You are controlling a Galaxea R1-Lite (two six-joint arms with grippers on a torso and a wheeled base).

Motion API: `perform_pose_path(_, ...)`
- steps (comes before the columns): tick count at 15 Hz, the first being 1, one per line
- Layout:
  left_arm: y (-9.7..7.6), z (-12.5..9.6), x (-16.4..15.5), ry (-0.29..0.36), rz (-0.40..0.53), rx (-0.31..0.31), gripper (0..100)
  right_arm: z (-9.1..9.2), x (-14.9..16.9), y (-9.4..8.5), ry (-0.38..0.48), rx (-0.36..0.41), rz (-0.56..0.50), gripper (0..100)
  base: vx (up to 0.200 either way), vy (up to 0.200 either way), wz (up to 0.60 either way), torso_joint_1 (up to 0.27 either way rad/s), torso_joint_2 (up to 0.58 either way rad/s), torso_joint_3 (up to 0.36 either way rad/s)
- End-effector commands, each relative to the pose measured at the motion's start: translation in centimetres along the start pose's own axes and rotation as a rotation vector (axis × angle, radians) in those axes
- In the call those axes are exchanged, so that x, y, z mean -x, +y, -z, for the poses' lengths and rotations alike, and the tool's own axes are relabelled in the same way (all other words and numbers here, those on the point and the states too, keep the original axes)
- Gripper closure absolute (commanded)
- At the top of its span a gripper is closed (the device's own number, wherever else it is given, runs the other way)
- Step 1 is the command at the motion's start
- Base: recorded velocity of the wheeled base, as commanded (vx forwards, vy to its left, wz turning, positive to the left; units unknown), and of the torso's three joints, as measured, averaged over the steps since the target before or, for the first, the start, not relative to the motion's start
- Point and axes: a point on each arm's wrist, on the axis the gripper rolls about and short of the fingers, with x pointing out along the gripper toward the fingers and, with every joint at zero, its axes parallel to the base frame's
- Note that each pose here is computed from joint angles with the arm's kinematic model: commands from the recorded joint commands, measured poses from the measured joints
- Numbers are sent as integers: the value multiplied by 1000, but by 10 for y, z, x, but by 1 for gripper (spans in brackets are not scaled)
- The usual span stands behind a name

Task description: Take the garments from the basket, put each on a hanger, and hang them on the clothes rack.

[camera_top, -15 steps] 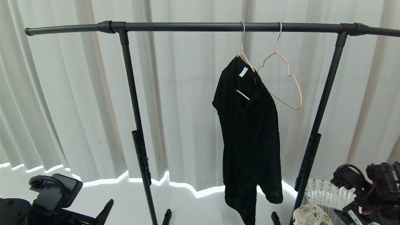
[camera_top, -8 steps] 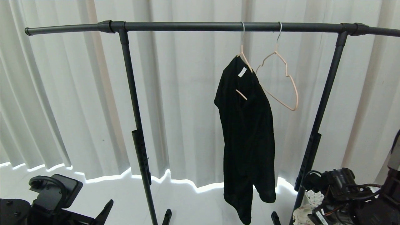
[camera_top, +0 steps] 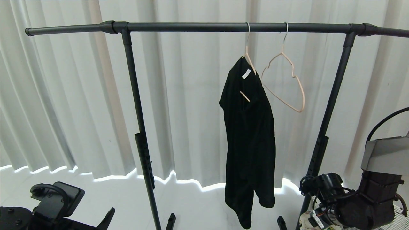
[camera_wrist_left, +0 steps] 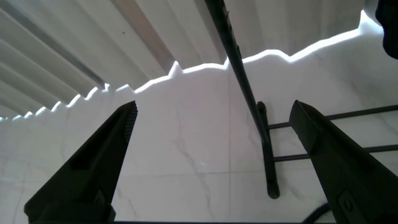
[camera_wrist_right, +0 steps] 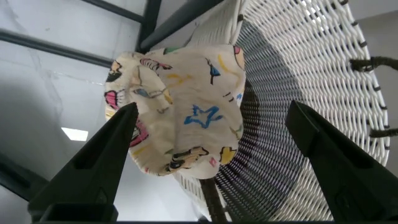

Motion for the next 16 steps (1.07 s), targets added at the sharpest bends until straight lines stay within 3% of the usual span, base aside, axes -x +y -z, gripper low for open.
perform_pose_path(1, 0, 0, 0, 2, 0, -2, 0, 1, -3, 1, 11, 0, 1, 0, 0, 0, 0, 0, 0, 0)
perform_pose_path(2, 0, 0, 0, 1, 0, -1, 0, 1, -3, 1, 11, 0, 1, 100, 0, 0, 0, 0, 0, 0)
perform_pose_path(7, 0, 1, 1, 0, 1, -3, 0, -1, 2, 0, 2, -18, 40, 100, 0, 0, 0, 0, 0, 0)
perform_pose_path(9, -1, 0, 1, -5, 6, -7, 0, -2, 26, 6, -47, -36, 21, 100, 0, 0, 0, 0, 0, 0)
perform_pose_path(12, -6, -2, 3, -30, 42, -30, 0, 0, 76, 17, -166, 11, -24, 100, -67, 0, 0, -2, -1, 1)
perform_pose_path(16, -8, -12, 5, -75, 54, -29, 0, 2, 123, 8, -291, 4, -41, 100, -200, 0, 0, 2, -2, -2)
